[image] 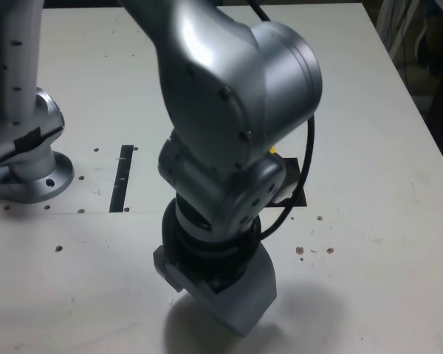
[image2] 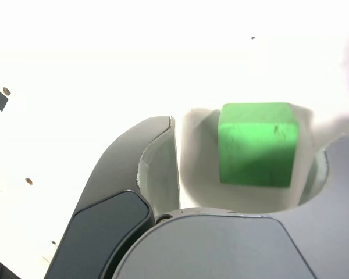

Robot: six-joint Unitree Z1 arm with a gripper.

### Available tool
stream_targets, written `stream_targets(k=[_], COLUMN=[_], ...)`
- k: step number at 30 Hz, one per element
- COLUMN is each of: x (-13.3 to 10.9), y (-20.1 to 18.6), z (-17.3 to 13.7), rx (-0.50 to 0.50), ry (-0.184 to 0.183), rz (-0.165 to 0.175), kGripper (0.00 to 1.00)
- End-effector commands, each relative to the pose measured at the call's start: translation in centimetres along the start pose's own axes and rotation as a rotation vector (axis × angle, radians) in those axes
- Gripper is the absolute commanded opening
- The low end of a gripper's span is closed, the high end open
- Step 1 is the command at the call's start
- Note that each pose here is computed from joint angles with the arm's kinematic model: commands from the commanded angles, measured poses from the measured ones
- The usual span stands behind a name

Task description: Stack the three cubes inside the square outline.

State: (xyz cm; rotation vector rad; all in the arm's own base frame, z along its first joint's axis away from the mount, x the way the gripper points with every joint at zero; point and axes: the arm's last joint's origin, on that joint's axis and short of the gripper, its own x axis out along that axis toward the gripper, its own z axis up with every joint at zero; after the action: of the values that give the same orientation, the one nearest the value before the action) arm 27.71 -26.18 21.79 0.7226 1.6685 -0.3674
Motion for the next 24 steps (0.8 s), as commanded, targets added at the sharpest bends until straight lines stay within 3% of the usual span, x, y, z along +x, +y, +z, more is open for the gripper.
stream_targets(k=[1, 14, 24], x=[0.24, -0.28, 0.0], y=[0.1, 0.05, -0.03], z=[0.28, 0.69, 0.9], rx=[-0.009, -0.02, -0.023], ry=[0.007, -0.036, -0.053], rz=[0.0, -0.024, -0.031], kGripper=[0.6, 0.24, 0.12])
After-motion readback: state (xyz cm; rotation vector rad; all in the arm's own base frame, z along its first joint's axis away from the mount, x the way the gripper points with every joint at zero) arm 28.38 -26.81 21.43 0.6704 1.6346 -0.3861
